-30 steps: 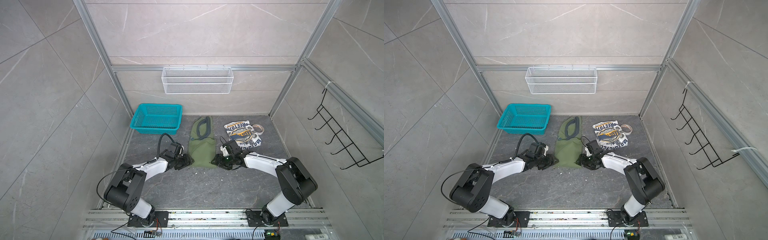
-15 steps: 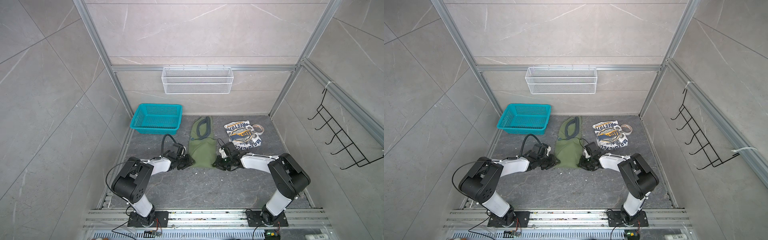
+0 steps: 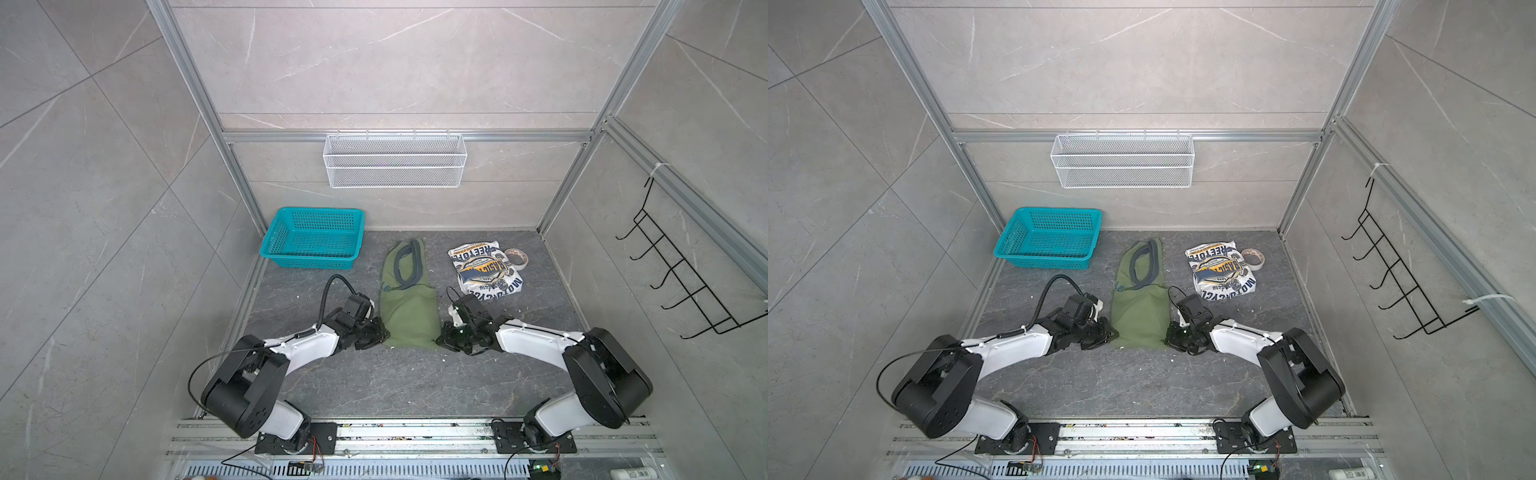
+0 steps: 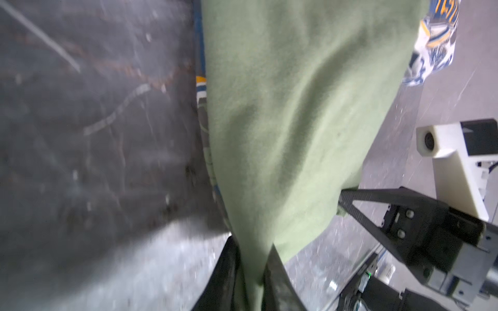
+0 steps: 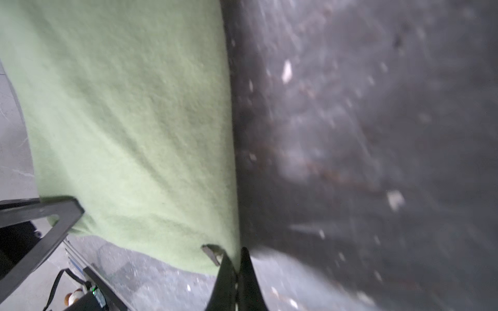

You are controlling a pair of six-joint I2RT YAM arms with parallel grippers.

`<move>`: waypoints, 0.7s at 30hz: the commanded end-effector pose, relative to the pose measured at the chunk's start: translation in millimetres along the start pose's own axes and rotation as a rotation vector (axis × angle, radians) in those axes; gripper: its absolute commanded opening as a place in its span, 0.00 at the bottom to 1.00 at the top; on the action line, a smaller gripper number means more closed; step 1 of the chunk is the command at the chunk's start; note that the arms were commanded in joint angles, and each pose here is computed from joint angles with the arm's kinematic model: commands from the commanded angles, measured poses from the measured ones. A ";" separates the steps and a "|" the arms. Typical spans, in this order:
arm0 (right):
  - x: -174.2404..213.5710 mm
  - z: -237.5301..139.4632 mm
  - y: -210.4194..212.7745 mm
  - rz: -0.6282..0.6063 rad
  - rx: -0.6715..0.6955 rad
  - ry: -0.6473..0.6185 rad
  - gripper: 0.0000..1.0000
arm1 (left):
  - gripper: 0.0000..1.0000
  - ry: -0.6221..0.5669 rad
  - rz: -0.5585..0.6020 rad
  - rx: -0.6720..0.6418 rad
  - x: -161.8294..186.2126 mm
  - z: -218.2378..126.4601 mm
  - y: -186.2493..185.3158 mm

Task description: Fold and stack the tank tops

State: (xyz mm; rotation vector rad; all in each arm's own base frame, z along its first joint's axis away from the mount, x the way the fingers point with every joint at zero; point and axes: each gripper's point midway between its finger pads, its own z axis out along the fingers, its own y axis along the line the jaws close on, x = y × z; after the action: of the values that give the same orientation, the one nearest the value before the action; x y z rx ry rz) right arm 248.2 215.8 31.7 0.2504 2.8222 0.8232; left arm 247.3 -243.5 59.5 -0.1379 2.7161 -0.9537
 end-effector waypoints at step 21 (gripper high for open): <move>51.2 -14.7 -27.8 0.050 0.100 0.053 0.00 | 0.53 0.019 0.048 -0.071 74.9 -0.9 2.5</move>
State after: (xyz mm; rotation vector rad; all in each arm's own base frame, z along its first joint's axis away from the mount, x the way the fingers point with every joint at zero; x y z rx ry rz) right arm 204.2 205.5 34.4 0.2826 2.8753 0.7803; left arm 161.9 -247.6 41.0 -0.0262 2.8148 -0.8295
